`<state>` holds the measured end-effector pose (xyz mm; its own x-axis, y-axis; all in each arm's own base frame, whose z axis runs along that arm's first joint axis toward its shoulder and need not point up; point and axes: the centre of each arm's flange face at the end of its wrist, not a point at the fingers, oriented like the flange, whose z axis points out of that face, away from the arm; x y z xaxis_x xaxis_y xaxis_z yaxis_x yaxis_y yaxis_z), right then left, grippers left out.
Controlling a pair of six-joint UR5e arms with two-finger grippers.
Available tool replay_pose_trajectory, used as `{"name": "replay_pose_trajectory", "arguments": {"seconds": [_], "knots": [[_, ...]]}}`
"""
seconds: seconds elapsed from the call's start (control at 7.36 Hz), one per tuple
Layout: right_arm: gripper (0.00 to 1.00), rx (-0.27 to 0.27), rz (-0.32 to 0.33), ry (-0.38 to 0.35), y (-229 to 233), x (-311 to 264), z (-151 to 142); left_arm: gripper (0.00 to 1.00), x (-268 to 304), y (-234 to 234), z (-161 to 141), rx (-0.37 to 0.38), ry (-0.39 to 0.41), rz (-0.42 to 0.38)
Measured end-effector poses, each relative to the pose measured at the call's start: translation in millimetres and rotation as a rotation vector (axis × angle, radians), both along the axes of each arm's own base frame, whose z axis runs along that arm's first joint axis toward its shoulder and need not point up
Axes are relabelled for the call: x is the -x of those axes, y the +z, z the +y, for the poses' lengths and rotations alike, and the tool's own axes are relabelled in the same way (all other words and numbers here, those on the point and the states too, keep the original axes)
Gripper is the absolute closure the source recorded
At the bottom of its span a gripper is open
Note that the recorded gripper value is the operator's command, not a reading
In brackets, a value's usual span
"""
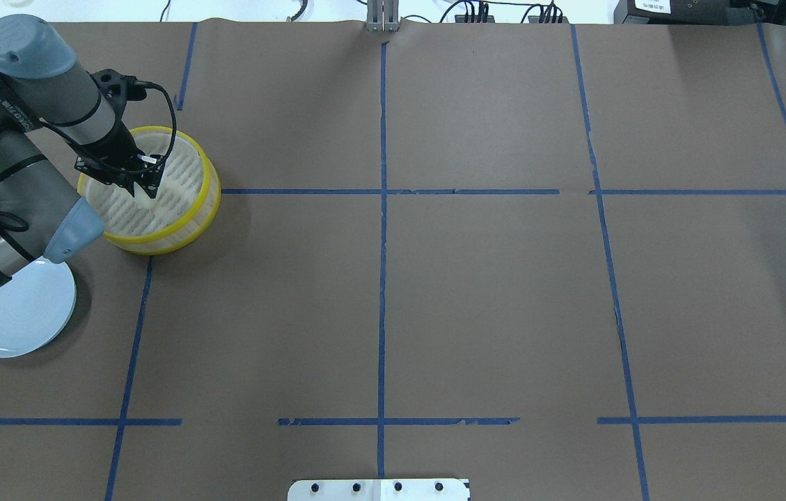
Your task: Place bun in steamer
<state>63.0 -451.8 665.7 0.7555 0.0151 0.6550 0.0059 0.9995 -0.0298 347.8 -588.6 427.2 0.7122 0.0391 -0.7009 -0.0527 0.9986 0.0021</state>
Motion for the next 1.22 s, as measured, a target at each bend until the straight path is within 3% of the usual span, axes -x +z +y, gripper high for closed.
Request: {"name": "replay_pose_trajectory", "arguments": {"seconds": [0.41, 0.68, 0.95, 1.22], "knots": [[0.00, 0.000, 0.000, 0.000, 0.0, -0.2, 0.0, 0.00, 3.0, -3.4, -0.8, -0.021, 0.001, 0.009], [0.00, 0.000, 0.000, 0.000, 0.0, -0.1, 0.0, 0.00, 31.5, -34.4, -5.0, -0.085, -0.042, 0.035], [0.00, 0.000, 0.000, 0.000, 0.0, 0.0, 0.0, 0.00, 99.0, -60.0, 10.9, -0.152, -0.116, 0.074], [0.00, 0.000, 0.000, 0.000, 0.0, -0.1, 0.0, 0.00, 176.3, -46.5, 21.5, -0.193, -0.164, 0.071]]}}
